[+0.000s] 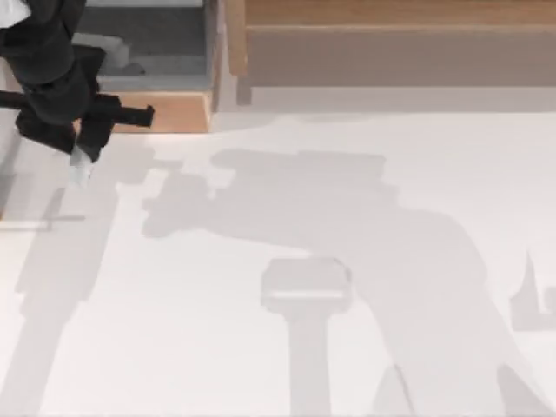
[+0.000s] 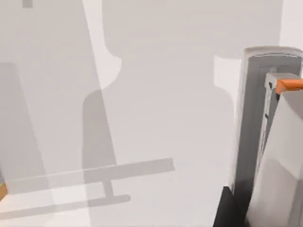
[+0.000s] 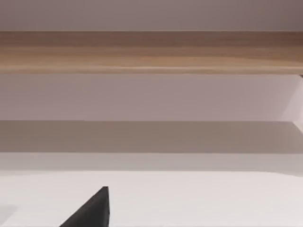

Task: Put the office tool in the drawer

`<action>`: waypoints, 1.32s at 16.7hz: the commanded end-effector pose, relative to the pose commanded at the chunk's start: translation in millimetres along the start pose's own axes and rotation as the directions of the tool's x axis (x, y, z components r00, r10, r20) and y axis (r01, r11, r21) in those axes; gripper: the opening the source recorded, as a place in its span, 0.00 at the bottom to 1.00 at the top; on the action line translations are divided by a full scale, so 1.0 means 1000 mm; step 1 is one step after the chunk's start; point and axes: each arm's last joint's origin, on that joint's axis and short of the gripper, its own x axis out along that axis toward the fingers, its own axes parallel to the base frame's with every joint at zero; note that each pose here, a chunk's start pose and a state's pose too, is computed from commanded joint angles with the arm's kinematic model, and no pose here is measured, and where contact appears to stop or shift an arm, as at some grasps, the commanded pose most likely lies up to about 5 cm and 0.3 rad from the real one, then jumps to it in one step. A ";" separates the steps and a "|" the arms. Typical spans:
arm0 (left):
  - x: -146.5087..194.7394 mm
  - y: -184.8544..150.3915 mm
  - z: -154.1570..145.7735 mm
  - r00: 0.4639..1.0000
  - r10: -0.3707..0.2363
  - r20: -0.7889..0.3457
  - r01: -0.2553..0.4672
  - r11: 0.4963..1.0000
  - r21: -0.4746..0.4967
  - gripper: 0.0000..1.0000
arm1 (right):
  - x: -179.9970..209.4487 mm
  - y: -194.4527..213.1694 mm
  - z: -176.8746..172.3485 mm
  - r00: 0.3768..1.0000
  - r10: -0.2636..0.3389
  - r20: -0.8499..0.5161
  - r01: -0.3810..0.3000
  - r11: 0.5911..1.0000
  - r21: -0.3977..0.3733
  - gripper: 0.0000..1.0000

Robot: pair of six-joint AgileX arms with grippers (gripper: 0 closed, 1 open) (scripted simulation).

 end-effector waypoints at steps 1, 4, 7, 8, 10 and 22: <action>-0.011 0.011 0.006 1.000 0.008 0.029 -0.008 1.000 0.002 0.00 | 0.000 0.000 0.000 1.000 0.000 0.000 0.000 1.000 0.000 1.00; -0.042 0.055 0.021 0.993 0.050 0.108 -0.048 0.999 -0.014 0.00 | 0.000 0.000 0.000 1.000 0.000 0.000 0.000 1.000 0.000 1.00; -0.062 0.109 0.027 0.984 0.107 0.144 -0.099 0.993 -0.063 0.00 | 0.000 0.000 0.000 1.000 0.000 0.000 0.000 1.000 0.000 1.00; -0.064 0.128 0.027 0.982 0.124 0.143 -0.113 0.990 -0.083 0.00 | 0.000 0.000 0.000 1.000 0.000 0.000 0.000 1.000 0.000 1.00; -0.059 0.165 0.025 0.982 0.148 0.120 -0.133 0.983 -0.124 0.00 | 0.000 0.000 0.000 1.000 0.000 0.000 0.000 1.000 0.000 1.00; 0.042 0.241 0.020 0.991 -0.004 -0.133 -0.018 0.986 -0.165 0.00 | 0.000 0.000 0.000 1.000 0.000 0.000 0.000 1.000 0.000 1.00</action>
